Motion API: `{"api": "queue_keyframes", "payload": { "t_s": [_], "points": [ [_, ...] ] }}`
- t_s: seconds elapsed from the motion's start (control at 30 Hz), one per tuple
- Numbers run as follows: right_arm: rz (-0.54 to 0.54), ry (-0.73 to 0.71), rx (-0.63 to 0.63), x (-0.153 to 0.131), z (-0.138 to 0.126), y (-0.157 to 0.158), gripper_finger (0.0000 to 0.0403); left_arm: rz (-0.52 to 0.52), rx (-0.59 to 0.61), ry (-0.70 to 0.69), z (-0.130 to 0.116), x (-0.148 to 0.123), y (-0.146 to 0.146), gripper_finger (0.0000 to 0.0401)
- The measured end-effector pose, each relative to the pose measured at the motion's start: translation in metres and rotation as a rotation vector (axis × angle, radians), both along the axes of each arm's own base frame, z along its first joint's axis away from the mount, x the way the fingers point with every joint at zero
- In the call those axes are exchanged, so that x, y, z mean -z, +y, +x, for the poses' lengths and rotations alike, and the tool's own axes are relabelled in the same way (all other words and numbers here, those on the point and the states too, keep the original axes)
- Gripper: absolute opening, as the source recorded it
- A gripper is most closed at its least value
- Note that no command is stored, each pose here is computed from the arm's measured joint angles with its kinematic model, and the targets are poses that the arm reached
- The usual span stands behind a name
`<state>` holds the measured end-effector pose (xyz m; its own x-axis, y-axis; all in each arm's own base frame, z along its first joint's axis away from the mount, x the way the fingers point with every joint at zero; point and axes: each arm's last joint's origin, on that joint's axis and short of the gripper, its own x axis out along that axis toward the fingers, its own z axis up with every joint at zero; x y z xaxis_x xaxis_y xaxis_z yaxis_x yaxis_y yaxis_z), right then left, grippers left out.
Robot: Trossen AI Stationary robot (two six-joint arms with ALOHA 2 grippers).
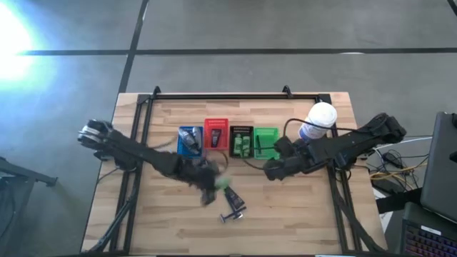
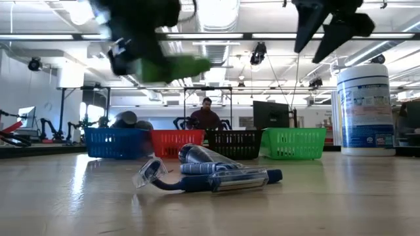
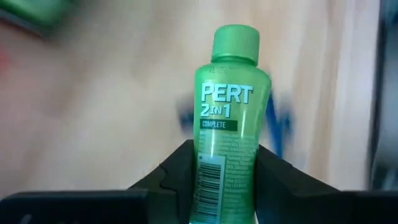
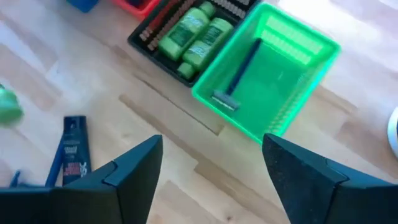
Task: Pick & Place Travel size toiletries
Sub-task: Put the green shampoo into the black bin, then put the blue razor into the green bin
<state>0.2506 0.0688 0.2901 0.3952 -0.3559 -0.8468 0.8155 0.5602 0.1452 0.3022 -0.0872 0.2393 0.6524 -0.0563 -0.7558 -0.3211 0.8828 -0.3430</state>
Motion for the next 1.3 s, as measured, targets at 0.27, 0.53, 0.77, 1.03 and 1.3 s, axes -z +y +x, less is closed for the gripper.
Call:
{"api": "queue_keyframes", "payload": {
  "t_s": [0.27, 0.53, 0.77, 1.03, 1.3],
  "points": [
    [-0.004, -0.125, 0.066, 0.007, -0.006, -0.004, 0.0258, -0.195, -0.694, -0.308, 0.033, -0.01, 0.095, 0.0119],
    [-0.018, -0.123, 0.067, 0.003, -0.008, -0.005, 0.0278, -0.218, -0.792, -0.253, 0.061, 0.024, 0.134, 0.0137],
    [-0.019, -0.106, 0.06, 0.0, -0.01, -0.006, 0.0304, -0.199, -0.772, -0.197, 0.089, 0.039, 0.137, 0.02],
    [-0.015, -0.075, -0.035, -0.001, -0.014, 0.004, 0.0332, -0.131, -0.671, -0.123, 0.087, 0.024, 0.135, 0.0267],
    [-0.017, 0.052, -0.529, 0.015, -0.008, 0.025, 0.0344, 0.047, 0.1, -0.128, 0.049, -0.034, 0.091, 0.0276]
  ]
}}
